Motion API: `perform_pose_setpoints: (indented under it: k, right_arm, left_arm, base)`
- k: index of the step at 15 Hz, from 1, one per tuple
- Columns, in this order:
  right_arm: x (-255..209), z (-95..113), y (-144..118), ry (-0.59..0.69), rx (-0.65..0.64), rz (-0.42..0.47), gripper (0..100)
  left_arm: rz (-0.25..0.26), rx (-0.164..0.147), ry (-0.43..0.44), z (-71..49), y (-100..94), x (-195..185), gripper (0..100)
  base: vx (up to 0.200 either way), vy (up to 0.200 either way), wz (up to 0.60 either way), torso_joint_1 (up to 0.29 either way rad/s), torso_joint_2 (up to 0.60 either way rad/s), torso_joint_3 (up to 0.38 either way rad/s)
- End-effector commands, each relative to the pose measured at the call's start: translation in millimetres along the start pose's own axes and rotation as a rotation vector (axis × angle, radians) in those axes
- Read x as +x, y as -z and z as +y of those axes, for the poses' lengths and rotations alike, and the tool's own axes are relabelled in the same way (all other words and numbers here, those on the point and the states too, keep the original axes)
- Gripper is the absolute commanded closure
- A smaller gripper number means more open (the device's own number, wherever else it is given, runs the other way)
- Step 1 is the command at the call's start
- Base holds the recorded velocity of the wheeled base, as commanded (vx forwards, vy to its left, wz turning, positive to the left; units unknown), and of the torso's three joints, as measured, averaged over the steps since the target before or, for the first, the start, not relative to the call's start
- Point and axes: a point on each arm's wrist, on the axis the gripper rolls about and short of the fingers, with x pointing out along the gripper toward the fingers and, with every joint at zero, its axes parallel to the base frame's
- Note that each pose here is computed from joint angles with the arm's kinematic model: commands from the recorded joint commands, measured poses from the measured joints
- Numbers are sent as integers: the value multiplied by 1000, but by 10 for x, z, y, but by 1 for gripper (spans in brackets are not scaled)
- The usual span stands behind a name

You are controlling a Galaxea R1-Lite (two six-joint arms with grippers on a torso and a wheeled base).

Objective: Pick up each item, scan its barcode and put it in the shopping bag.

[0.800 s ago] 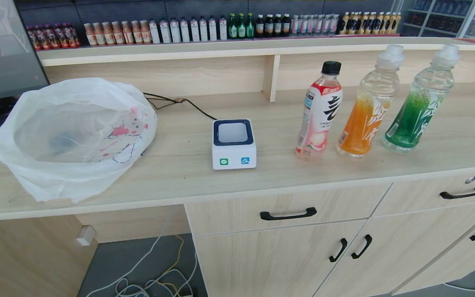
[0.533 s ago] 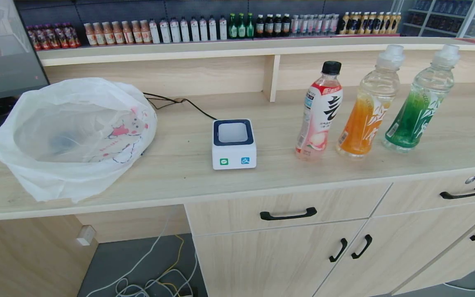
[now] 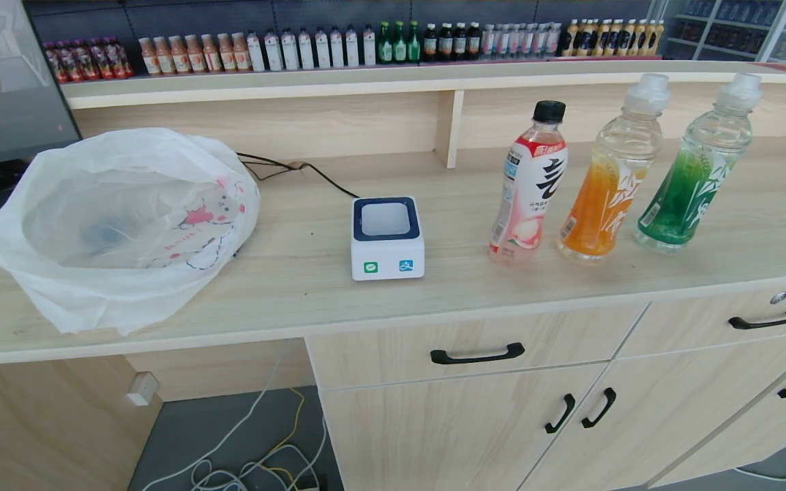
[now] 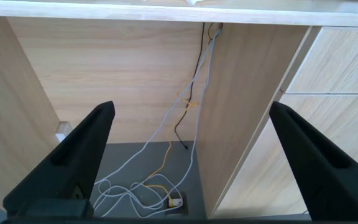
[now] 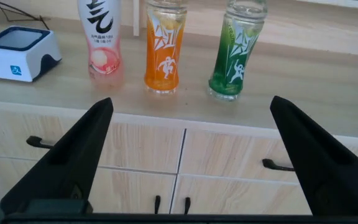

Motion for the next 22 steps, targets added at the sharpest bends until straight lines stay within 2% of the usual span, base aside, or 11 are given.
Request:
perform_pose_setpoints:
  k: [1, 4, 5, 7, 10, 13, 16, 18, 20, 22]
  right_arm:
    - [326, -24, 83, -18, 11, 100, 0]
    - [653, -57, -96, -38, 9, 42, 0]
    - [970, -50, -274, -68, 0, -45, 0]
    - [1254, -48, -403, -85, 3, -75, 0]
    - [1634, 0, -302, -106, 4, -54, 0]
    - [1913, 17, -254, -78, 8, -133, 0]
    - [1868, 333, -91, -129, 46, -90, 0]
    - [1799, 566, -92, -104, 86, -79, 0]
    - [1856, 639, -123, -72, 165, -85, 0]
    - [1806, 662, -29, -84, 181, -51, 0]
  left_arm:
    - [0, 0, 0, 0, 0, 0, 0]
    - [0, 0, 0, 0, 0, 0, 0]
    - [0, 0, 0, 0, 0, 0, 0]
    - [0, 0, 0, 0, 0, 0, 0]
    - [0, 0, 0, 0, 0, 0, 0]
    - [0, 0, -1, 0, 0, 0, 0]
    - [0, 0, -1, 0, 0, 0, 0]
    - [0, 0, 0, 0, 0, 0, 0]
    - [0, 0, 0, 0, 0, 0, 0]
    - [0, 0, 0, 0, 0, 0, 0]
  base:
    - [0, 0, 0, 0, 0, 0]
    - [0, 0, 0, 0, 0, 0]
    - [0, 0, 0, 0, 0, 0]
    - [0, 0, 0, 0, 0, 0]
    - [0, 0, 0, 0, 0, 0]
    - [0, 0, 0, 0, 0, 0]
    - [0, 0, 0, 0, 0, 0]
    - [0, 0, 0, 0, 0, 0]
    - [0, 0, 0, 0, 0, 0]
    - [0, 0, 0, 0, 0, 0]
